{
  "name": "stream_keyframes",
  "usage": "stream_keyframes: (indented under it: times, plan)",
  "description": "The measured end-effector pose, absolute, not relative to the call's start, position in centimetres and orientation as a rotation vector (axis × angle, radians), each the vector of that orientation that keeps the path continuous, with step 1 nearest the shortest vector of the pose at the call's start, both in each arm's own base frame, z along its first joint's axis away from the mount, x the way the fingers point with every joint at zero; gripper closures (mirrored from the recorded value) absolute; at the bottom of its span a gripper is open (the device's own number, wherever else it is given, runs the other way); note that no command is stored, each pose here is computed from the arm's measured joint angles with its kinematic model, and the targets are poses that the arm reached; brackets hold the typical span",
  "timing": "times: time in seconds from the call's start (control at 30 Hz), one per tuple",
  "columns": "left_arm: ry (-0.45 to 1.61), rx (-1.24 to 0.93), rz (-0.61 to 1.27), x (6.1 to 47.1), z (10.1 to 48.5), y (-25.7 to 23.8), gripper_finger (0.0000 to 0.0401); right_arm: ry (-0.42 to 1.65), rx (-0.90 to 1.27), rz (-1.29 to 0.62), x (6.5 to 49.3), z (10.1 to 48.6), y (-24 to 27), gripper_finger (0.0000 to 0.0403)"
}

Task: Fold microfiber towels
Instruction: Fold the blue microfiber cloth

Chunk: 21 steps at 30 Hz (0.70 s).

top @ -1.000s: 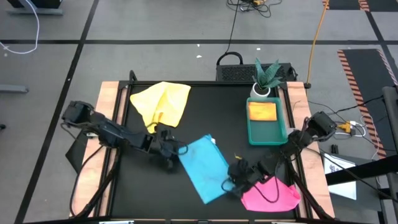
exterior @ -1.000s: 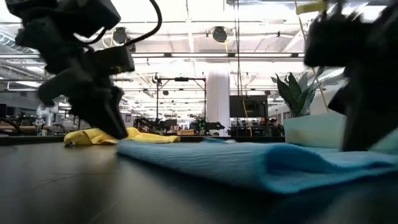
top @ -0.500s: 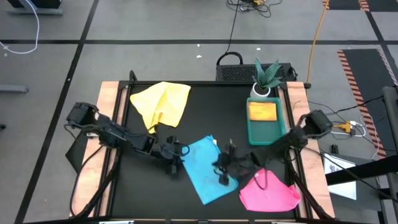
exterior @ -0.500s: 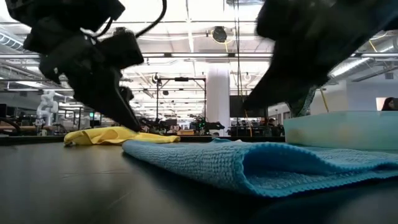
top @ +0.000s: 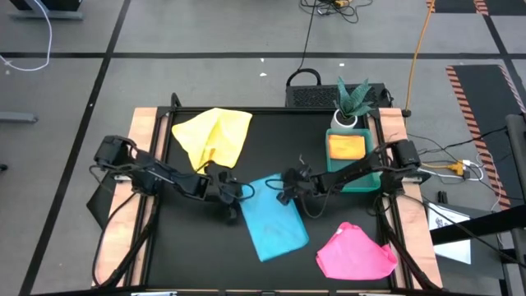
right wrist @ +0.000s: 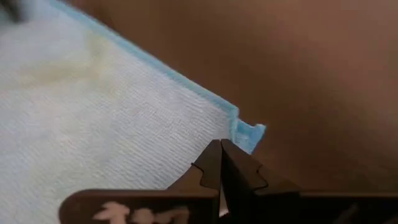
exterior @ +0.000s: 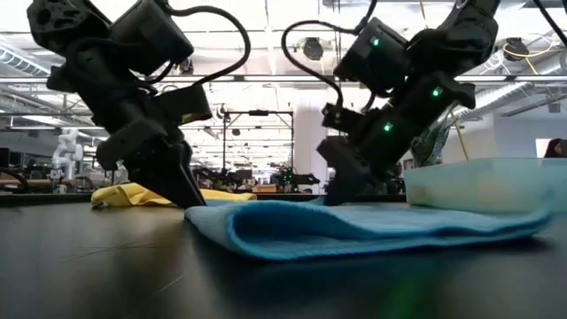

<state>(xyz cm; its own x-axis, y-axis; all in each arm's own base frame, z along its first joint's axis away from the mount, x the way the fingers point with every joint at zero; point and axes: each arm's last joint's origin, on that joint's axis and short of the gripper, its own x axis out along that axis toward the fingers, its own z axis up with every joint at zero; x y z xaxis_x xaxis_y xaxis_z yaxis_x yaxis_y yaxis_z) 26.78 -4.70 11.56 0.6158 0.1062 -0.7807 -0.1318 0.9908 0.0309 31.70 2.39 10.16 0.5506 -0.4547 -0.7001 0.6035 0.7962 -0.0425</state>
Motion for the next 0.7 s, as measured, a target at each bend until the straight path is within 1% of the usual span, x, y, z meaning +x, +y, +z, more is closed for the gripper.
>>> stream_keyframes:
  times: [0.07, 0.13, 0.27, 0.37, 0.43, 0.57, 0.7]
  plan:
    - [0.914, -0.011, 0.178, 26.3, 12.1, -4.2, 0.0274, 0.764, 0.188, -0.707, 31.3, 10.1, 2.2, 0.0403]
    - [0.9, -0.009, 0.201, 26.3, 12.4, -3.9, 0.0274, 0.773, 0.165, -0.735, 31.0, 10.1, 2.2, 0.0403]
    - [0.85, -0.034, 0.187, 26.7, 12.9, -3.8, 0.0274, 0.751, 0.155, -0.707, 30.9, 10.8, 3.2, 0.0403]
    - [0.835, -0.038, 0.17, 26.8, 12.8, -4.0, 0.0274, 0.702, 0.148, -0.663, 30.7, 12.2, 4.5, 0.0403]
    - [0.796, -0.04, 0.124, 27.2, 13.1, -4.4, 0.0274, 0.653, 0.123, -0.638, 30.5, 13.4, 5.7, 0.0403]
    - [0.705, -0.028, 0.008, 27.6, 13.8, -5.8, 0.0274, 0.588, 0.103, -0.504, 29.8, 15.3, 8.8, 0.0403]
    - [0.603, -0.066, -0.16, 28.3, 14.0, -7.7, 0.0274, 0.568, 0.111, -0.276, 29.5, 15.5, 12.2, 0.0403]
